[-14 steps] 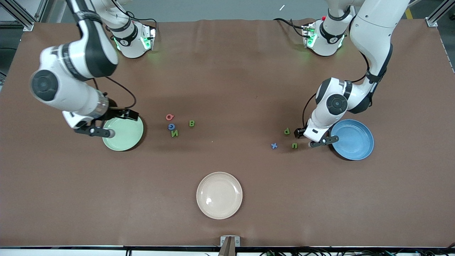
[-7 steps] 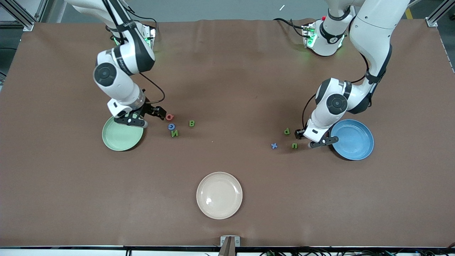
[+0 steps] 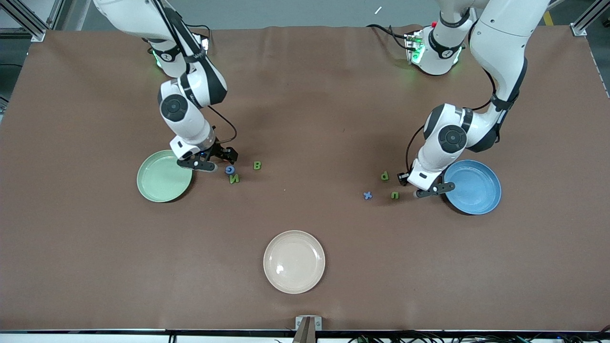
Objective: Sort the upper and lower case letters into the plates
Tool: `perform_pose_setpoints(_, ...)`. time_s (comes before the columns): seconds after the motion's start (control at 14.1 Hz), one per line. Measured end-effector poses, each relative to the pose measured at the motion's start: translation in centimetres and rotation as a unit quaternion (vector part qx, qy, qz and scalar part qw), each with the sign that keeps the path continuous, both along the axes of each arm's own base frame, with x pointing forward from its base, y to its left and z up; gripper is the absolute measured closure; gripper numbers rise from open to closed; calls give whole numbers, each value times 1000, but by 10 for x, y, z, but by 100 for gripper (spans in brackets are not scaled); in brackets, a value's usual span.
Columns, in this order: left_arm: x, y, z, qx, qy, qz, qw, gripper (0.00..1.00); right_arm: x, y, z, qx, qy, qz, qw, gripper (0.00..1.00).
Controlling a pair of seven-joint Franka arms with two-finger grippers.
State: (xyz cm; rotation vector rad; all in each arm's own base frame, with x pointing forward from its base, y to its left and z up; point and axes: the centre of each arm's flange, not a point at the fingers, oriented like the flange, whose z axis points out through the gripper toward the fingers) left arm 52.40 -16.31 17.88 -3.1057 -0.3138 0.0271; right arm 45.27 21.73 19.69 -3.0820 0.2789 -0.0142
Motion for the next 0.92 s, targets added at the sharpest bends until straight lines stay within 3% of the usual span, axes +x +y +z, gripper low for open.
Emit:
perform_pose_setpoints(0.21, 7, 24, 33, 18, 18, -43, 999, 59, -5, 5, -17, -4, 3, 2, 1000, 4)
perform_pose_setpoints(0.28, 11, 39, 49, 21, 17, -59, 998, 59, -6, 7, -18, -5, 4, 3, 1000, 9)
perform_pose_setpoints(0.5, 19, 96, 84, 25, 18, -112, 993, 59, -8, 10, -19, -5, 5, 7, 1000, 12)
perform_pose_setpoints(0.78, 17, 175, 79, 17, 32, -186, 982, 59, -17, 11, -25, -10, 14, 12, 1000, 17)
perform_pose_setpoints(0.92, 18, 200, 71, 13, 24, -213, 977, 59, -22, 10, -28, -13, 19, 13, 1000, 19)
